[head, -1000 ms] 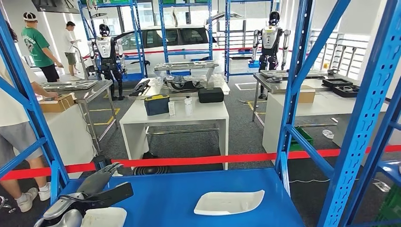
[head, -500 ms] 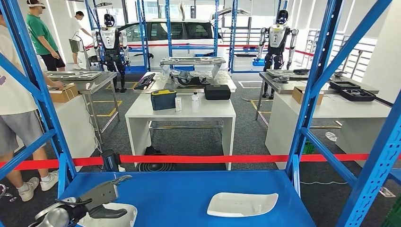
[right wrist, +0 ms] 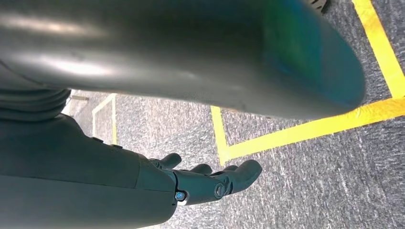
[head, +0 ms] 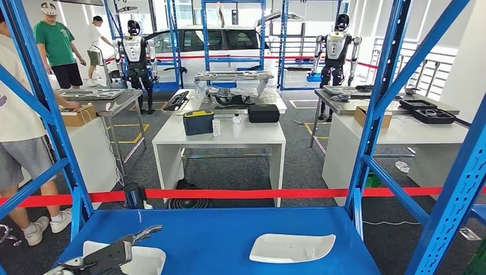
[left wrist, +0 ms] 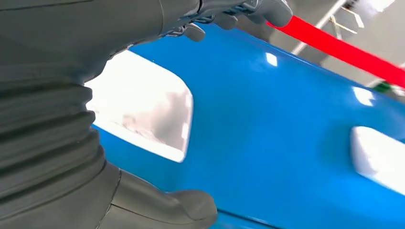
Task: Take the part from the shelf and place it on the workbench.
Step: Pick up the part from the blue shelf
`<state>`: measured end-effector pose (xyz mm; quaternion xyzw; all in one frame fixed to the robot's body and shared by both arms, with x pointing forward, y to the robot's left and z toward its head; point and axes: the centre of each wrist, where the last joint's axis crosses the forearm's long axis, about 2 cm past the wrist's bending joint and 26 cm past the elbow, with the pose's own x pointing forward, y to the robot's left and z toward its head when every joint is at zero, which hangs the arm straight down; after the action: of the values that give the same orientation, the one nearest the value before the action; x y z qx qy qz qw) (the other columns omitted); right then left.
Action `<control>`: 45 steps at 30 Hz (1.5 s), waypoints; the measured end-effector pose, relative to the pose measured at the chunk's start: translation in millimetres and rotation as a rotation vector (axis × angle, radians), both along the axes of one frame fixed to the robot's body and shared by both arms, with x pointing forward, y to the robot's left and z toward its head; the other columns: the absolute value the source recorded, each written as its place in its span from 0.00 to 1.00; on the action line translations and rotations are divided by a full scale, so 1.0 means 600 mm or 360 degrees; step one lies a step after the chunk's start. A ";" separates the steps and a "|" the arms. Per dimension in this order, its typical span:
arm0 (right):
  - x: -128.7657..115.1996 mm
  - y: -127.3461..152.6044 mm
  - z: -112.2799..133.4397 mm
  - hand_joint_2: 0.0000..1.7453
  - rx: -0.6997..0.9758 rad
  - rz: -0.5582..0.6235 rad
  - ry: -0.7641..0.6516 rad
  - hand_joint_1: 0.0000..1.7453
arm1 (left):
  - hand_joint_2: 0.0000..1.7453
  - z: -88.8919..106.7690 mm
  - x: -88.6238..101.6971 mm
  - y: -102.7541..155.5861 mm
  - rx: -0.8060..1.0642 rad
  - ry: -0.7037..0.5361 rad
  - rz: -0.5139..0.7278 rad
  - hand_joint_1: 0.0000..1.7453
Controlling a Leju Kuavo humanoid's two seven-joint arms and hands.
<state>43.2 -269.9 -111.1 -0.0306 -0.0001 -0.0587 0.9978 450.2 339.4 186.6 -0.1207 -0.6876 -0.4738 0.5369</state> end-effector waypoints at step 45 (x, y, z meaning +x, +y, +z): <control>0.000 -0.002 0.000 0.00 -0.0006 0.0004 0.0006 0.00 | 1.00 -0.058 -0.016 -0.014 0.1273 -0.0368 0.0138 0.31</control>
<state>43.0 -271.1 -111.2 -0.0328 0.0017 -0.0573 0.9978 440.9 331.0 151.6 0.1804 -0.5097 -0.6907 0.4801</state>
